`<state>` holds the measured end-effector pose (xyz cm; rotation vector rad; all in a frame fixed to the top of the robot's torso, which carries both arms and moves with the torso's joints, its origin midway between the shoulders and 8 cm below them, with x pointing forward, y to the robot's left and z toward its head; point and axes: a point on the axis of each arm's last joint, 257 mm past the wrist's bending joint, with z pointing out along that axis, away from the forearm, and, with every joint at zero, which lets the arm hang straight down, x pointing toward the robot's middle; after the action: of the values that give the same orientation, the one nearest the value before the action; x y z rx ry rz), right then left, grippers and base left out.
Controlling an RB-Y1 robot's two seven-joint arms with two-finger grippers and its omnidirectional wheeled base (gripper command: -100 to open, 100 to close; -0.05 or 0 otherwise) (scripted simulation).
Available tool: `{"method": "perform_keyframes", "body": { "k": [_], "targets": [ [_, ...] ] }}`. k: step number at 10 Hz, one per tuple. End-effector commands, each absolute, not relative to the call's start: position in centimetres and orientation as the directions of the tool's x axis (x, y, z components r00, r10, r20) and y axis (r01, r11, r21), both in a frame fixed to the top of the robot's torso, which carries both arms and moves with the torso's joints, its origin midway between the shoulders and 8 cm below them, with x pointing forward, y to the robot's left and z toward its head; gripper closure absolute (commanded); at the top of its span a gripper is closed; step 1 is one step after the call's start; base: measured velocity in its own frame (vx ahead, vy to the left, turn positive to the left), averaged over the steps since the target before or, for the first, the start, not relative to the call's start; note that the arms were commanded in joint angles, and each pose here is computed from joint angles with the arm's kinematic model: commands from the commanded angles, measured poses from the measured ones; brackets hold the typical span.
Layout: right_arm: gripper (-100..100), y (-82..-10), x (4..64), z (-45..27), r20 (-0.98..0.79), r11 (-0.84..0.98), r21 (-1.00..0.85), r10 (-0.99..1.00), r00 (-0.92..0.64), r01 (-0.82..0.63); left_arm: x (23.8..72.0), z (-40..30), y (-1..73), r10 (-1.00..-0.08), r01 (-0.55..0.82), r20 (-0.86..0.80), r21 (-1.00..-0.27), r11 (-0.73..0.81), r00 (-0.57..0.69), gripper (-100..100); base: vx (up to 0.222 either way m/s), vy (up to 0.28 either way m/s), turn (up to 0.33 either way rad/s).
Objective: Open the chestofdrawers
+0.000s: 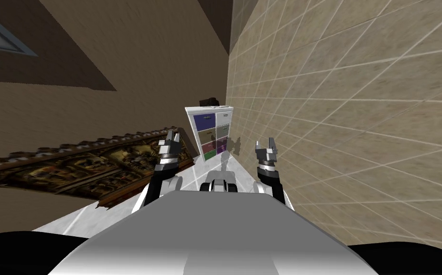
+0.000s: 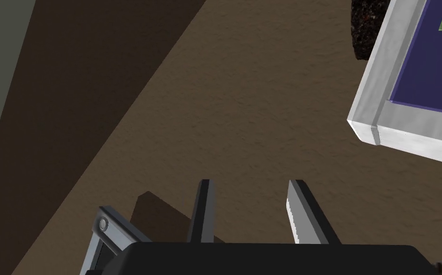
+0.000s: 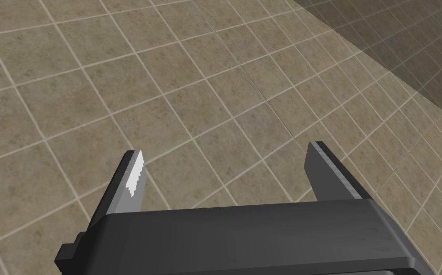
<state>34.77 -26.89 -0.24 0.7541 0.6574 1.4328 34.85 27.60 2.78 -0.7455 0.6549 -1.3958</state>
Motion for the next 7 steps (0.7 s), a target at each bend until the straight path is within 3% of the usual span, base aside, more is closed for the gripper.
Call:
{"method": "perform_keyframes", "body": {
  "k": [1, 7],
  "targets": [
    [0, -26.9, 34.8, -0.3, 0.046, -0.009, 0.788, 0.998, 0.043, -0.616, 35.3, 2.0, 27.2, -0.998, 0.601, -0.015, -0.798, 0.044, 0.053, -100, 0.044, -0.013, 0.017],
    [0, -26.9, 34.8, -0.3, 0.046, -0.009, 0.788, 0.998, 0.043, -0.616, 37.2, -1.9, 28.0, -0.998, 0.536, -0.062, -0.842, 0.069, 0.031, -100, 0.095, -0.041, 0.030]
  ]
}}
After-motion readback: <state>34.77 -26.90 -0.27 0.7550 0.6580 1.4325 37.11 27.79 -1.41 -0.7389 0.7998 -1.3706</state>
